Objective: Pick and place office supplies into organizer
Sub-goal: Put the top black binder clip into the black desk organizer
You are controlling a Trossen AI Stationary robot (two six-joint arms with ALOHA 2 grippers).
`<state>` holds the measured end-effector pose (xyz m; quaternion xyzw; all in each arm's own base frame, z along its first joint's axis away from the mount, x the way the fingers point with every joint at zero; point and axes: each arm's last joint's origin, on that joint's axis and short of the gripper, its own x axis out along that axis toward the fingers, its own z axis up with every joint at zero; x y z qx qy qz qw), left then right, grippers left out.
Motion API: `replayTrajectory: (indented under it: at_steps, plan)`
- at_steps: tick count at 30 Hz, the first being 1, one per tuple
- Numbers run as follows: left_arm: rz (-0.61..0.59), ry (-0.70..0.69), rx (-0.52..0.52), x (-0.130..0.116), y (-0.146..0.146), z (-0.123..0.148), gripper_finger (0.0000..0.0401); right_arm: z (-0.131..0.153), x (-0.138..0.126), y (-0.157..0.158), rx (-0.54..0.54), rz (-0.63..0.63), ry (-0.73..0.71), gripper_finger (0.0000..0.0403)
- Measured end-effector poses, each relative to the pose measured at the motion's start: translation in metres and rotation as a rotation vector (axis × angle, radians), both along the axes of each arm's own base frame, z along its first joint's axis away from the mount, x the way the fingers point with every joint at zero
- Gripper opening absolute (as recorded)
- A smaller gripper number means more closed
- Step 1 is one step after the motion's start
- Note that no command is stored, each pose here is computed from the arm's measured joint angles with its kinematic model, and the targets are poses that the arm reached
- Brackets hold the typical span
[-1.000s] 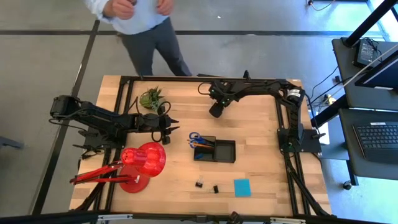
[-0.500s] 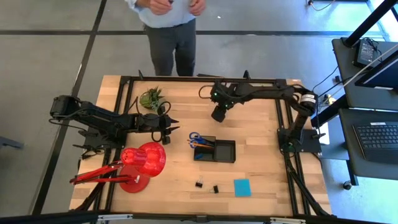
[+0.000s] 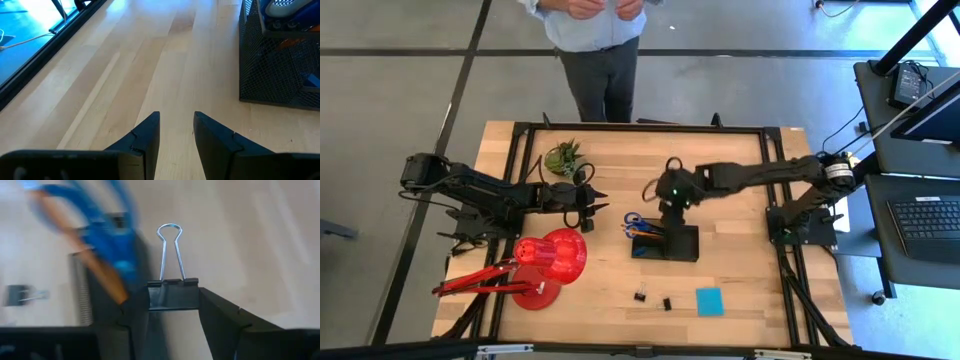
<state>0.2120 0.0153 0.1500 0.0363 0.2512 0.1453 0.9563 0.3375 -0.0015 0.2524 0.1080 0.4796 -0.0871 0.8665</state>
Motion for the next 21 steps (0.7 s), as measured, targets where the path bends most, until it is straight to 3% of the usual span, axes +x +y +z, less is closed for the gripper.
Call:
replayTrajectory:
  at_steps: [11,21]
  plan:
    - [0.0,0.0,0.0,0.0,0.0,0.0,0.0113,0.006,0.003,0.071,0.048,0.153,-0.119,0.0158]
    - [0.0,0.0,-0.001,0.0,0.0,0.0,0.0113,-0.016,0.018,0.094,0.051,0.203,-0.131,0.0158]
